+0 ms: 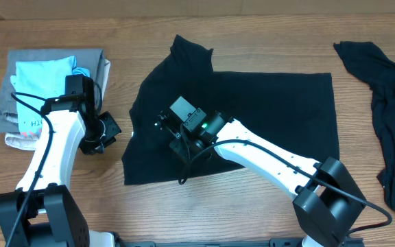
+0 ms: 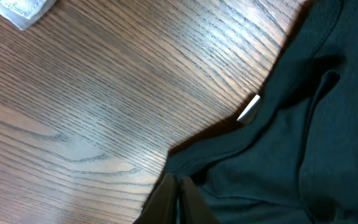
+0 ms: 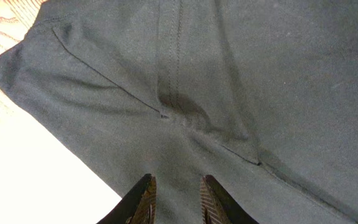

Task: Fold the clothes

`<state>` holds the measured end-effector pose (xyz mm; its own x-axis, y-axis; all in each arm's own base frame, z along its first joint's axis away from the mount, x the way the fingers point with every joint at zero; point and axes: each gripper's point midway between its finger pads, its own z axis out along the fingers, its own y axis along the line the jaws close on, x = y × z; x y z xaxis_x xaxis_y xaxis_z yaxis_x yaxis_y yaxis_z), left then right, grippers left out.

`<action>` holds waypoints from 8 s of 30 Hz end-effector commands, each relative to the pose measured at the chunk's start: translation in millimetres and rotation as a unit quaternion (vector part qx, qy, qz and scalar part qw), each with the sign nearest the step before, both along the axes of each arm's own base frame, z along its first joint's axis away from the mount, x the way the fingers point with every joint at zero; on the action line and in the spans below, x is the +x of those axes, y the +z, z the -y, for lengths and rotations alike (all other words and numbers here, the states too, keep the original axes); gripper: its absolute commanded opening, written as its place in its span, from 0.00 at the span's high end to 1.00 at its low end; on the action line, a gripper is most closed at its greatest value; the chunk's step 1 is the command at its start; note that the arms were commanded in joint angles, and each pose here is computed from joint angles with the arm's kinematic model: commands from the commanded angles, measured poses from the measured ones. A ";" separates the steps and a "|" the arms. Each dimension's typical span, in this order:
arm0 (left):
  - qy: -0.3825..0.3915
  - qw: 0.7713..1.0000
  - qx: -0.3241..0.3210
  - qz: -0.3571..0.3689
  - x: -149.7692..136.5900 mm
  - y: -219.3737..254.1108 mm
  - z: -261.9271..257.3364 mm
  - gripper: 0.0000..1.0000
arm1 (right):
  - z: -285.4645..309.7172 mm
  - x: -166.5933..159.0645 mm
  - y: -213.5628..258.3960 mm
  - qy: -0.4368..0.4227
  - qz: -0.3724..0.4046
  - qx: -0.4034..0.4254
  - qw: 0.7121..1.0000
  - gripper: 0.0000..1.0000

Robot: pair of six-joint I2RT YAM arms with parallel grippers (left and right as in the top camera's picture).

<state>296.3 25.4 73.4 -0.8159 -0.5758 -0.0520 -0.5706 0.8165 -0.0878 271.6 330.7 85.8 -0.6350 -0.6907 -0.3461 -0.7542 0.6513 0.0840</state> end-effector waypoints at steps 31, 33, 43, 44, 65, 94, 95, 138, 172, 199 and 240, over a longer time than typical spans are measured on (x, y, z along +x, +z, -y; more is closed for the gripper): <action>-0.003 1.000 -0.009 0.005 2.9 5.3 2.6 0.94 | -29.4 11.9 -55.5 0.030 0.038 -0.024 0.999 0.43; -0.003 1.000 -0.009 0.004 2.7 5.2 2.6 0.94 | -30.1 12.6 -55.5 0.030 0.039 -0.022 0.999 0.47; -0.008 1.000 -0.009 0.003 1.8 5.2 2.7 0.94 | -31.0 14.8 -69.3 0.029 0.037 -0.029 0.998 0.60; -0.010 1.000 -0.008 0.003 1.7 5.1 2.6 0.94 | -31.5 15.2 -72.5 0.029 0.037 -0.030 0.998 0.60; -0.012 1.000 -0.010 -0.004 -1.8 4.9 3.2 0.93 | -18.9 71.5 -43.6 -0.059 0.107 -0.027 0.992 0.96; -0.252 0.939 0.004 0.234 105.2 163.4 101.3 0.51 | 164.9 172.9 146.3 -0.404 0.082 0.063 0.909 0.40; -0.260 0.932 0.003 0.252 113.9 175.9 110.7 0.45 | 185.3 170.8 156.5 -0.424 0.075 0.054 0.901 0.39; -0.332 0.871 0.027 0.362 349.8 -45.5 197.9 0.45 | 446.0 240.3 10.2 -0.602 -0.014 -0.012 0.799 0.39; -0.329 0.889 0.043 0.316 339.2 -77.6 188.3 0.96 | 446.2 240.0 -40.3 -0.589 -0.015 -0.020 0.808 0.26; -0.330 0.894 0.042 0.300 335.5 -72.8 185.5 0.96 | 449.9 239.9 -90.4 -0.573 0.019 -0.026 0.819 0.47; -0.244 0.960 0.071 0.114 188.1 88.3 93.7 0.96 | 407.8 225.0 16.0 -0.520 0.002 0.068 0.851 0.96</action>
<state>493.5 -79.2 163.2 -0.9391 -0.0356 -0.3418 -0.0137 0.9977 -0.0664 489.8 -84.6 63.8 -0.8891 0.3342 -0.3127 0.2912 0.9402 0.1766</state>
